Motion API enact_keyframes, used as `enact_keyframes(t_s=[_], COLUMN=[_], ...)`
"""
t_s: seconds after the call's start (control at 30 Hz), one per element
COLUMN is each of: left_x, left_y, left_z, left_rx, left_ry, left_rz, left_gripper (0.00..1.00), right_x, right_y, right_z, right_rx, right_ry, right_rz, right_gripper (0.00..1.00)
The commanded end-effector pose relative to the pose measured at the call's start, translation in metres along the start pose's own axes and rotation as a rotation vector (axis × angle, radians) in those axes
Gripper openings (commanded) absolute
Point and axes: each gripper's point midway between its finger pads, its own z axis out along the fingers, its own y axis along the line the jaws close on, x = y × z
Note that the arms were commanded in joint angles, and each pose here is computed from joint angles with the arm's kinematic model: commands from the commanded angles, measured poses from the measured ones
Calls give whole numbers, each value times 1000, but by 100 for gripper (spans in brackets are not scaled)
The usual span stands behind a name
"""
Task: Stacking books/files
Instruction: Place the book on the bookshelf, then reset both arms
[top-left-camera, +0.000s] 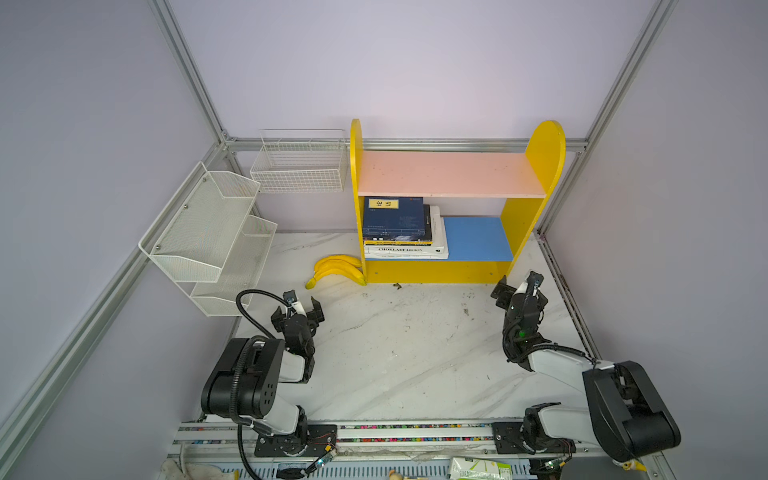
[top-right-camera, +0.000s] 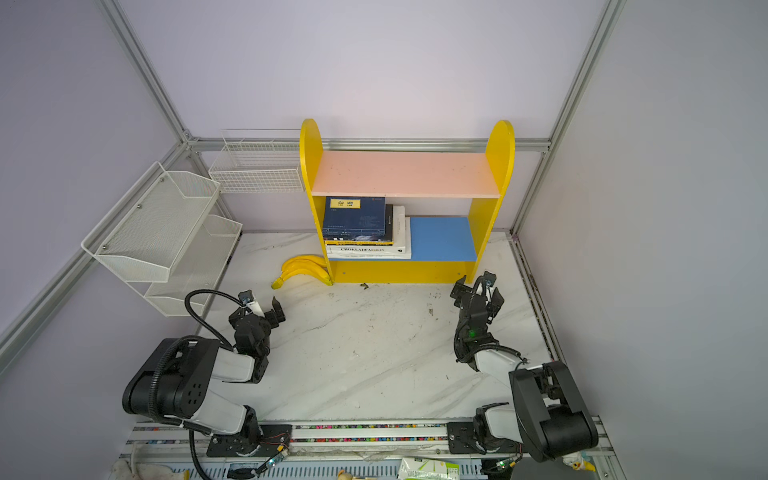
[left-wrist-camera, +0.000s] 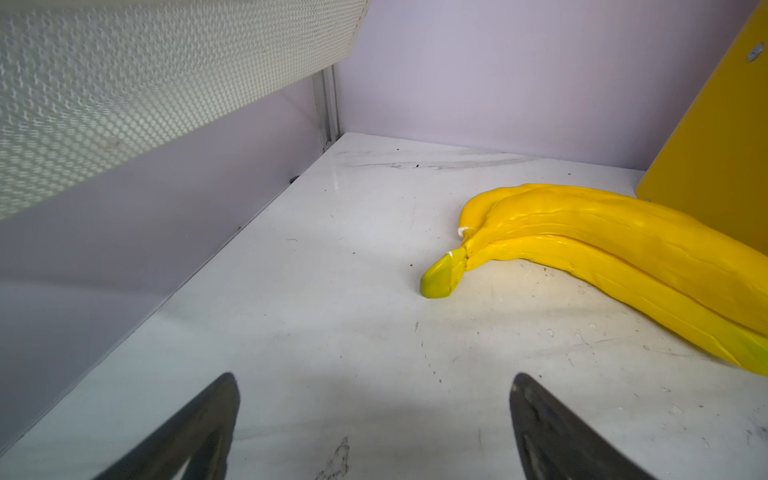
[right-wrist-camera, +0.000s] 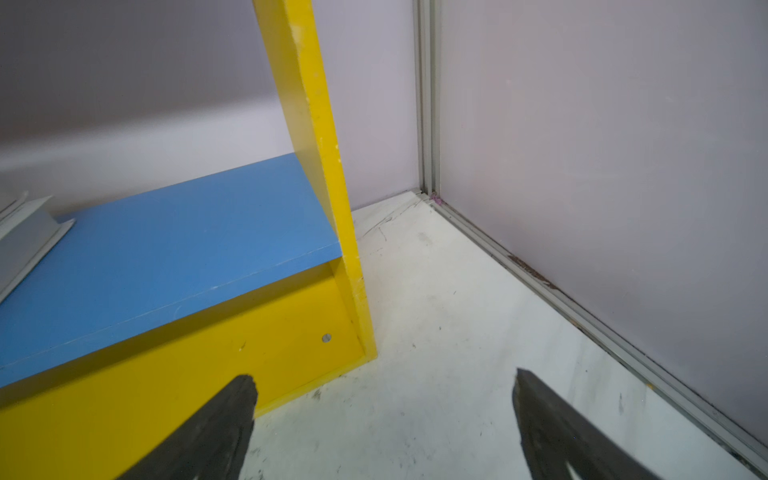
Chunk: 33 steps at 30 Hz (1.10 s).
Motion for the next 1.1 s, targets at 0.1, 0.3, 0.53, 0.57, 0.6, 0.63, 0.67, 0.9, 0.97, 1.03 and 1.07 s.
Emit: enact_keyframes(t_s=[0.1,0.3,0.53,0.57,0.6,0.63,0.67,0.9,0.97,1.03,1.07], left_x=[-20,-20,-18,-17,-18,-17,-17,-18,-18,-18,-17], left_y=[-9,-14,-15,-15,-16,-15,-16,-17,-17,-17,-17], left_z=[15,21,28,28,28,28,27,27,27,27,27], left_rx=[21,31,20,22,21,22,22,31,32,31,32], left_ry=[-33,-19,16,17,18,20,19,17,16,18,19], left_rz=[17,40,55,54,55,55,55,61,60,61,62], left_gripper=[100,100,100,100,100,100,100,99,99,100,100], right_x=[-8,5,28,33,30,29,29,27,28,28,28], right_y=[-7,3,29,29,29,29,29,26,27,27,27], right_z=[16,11,50,51,51,50,50,49,49,50,50], right_rx=[-40,-136,-172,-170,-169,-168,-169,-154,-156,-156,-156], right_ry=[-175,-196,-69,-40,-51,-62,-60,-67,-64,-65,-65], right_rz=[63,21,-77,-65,-75,-79,-73,-78,-80,-82,-81], right_gripper=[97,97,97,97,97,97,97,97,97,97,97])
